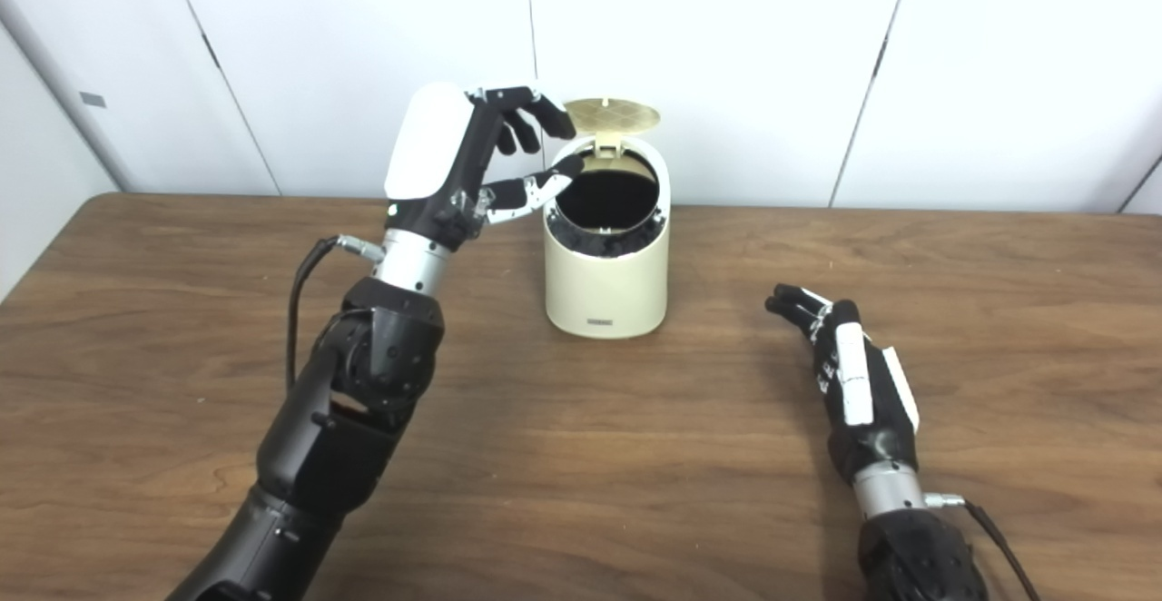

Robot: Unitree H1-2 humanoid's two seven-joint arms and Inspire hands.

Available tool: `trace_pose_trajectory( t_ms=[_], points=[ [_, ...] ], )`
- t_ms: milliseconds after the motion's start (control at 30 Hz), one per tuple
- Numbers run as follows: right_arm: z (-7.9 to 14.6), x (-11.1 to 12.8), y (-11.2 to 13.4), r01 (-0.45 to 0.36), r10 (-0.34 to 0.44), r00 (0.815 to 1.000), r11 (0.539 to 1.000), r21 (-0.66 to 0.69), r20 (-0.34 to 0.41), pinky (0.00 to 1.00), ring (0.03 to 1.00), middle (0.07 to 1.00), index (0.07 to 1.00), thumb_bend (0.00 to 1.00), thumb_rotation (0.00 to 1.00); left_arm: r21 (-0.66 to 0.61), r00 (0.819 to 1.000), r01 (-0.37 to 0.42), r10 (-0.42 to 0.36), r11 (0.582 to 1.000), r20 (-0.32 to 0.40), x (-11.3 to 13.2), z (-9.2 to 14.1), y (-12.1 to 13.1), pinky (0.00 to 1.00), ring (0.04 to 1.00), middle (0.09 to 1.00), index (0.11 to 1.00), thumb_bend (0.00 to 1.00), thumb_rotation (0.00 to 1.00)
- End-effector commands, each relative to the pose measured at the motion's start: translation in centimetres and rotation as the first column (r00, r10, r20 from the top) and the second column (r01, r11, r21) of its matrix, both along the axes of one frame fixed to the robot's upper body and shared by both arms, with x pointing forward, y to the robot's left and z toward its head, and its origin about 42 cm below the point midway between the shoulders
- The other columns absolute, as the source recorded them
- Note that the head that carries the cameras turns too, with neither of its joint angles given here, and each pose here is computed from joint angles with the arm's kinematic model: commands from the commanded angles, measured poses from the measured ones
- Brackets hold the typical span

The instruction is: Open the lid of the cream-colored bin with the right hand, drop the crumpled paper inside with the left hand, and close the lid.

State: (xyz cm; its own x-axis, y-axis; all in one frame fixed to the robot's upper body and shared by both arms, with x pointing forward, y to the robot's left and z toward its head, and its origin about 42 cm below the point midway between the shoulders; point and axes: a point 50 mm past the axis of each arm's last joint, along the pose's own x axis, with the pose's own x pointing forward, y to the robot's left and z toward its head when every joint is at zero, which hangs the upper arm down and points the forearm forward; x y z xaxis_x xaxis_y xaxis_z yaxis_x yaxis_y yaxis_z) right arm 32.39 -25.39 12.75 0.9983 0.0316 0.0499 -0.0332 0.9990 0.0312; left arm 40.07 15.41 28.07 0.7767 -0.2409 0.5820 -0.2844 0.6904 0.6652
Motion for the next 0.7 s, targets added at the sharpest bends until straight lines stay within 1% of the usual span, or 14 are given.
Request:
trace_pose_trajectory(
  t_ms=[0,67,133,200,267,400,467,500,567,600,667],
  points=[
    [-0.1,0.1,-0.3,0.004,-0.004,1.0,1.0,-0.014,-0.024,1.0,0.88,0.758,0.733,0.51,1.0,-0.003,0.997,-0.013,0.013,1.0,0.071,-0.1,2.0,0.9,0.36,0.435,0.528,0.474,0.47,0.0],
    [-0.1,0.1,-0.3,0.005,-0.005,1.0,1.0,-0.015,-0.025,1.0,0.882,0.756,0.734,0.52,1.0,-0.014,0.998,-0.025,0.026,1.0,0.054,-0.3,1.8,1.5,0.38,0.44,0.529,0.471,0.48,0.0],
    [-0.1,0.1,-0.4,0.006,-0.006,1.0,1.0,-0.015,-0.025,1.0,0.882,0.756,0.731,0.52,1.0,-0.047,0.999,-0.037,0.038,0.998,0.021,-0.4,1.6,2.1,0.39,0.438,0.523,0.474,0.48,0.0],
    [-0.1,0.1,-0.4,0.017,-0.017,0.999,1.0,-0.013,-0.027,1.0,0.875,0.753,0.726,0.52,1.0,-0.101,0.997,-0.071,0.069,0.992,-0.023,-0.7,1.2,3.0,0.4,0.441,0.519,0.473,0.48,0.0],
    [-0.1,0.1,-0.4,0.024,-0.024,0.999,1.0,-0.011,-0.026,1.0,0.868,0.752,0.721,0.51,1.0,-0.147,0.995,-0.091,0.084,0.985,-0.057,-0.9,0.9,3.7,0.38,0.443,0.517,0.471,0.48,0.0],
    [-0.2,0.2,-0.5,0.026,-0.026,1.0,1.0,-0.006,-0.013,1.0,0.86,0.76,0.71,0.51,0.98,-0.266,0.989,-0.105,0.074,0.958,-0.126,-1.3,0.2,5.1,0.34,0.447,0.504,0.467,0.48,0.0],
    [-0.2,0.2,-0.5,0.025,-0.025,1.0,1.0,-0.005,-0.008,1.0,0.853,0.761,0.708,0.51,0.98,-0.301,0.987,-0.111,0.07,0.947,-0.144,-1.4,-0.3,5.7,0.33,0.453,0.508,0.471,0.47,0.0],
    [-0.1,0.2,-0.5,0.023,-0.023,1.0,1.0,-0.003,-0.005,1.0,0.853,0.764,0.709,0.51,0.98,-0.332,0.983,-0.123,0.069,0.935,-0.17,-1.5,-0.6,6.0,0.33,0.454,0.509,0.473,0.47,0.0],
    [-0.1,0.2,-0.4,0.024,-0.024,1.0,1.0,0.003,0.001,1.0,0.861,0.773,0.714,0.5,0.98,-0.408,0.968,-0.154,0.056,0.9,-0.243,-1.8,-1.3,6.7,0.34,0.467,0.522,0.481,0.48,0.0],
    [-0.1,0.2,-0.4,0.024,-0.025,1.0,1.0,0.006,0.005,1.0,0.862,0.776,0.714,0.5,0.98,-0.43,0.961,-0.164,0.046,0.888,-0.272,-1.9,-1.8,7.0,0.39,0.454,0.518,0.49,0.49,0.0],
    [0.0,0.2,-0.3,0.025,-0.026,1.0,1.0,0.019,0.016,1.0,0.874,0.796,0.717,0.5,0.97,-0.464,0.95,-0.171,0.019,0.869,-0.313,-2.3,-2.6,7.7,0.44,0.523,0.493,0.502,0.51,0.0]
  ],
)
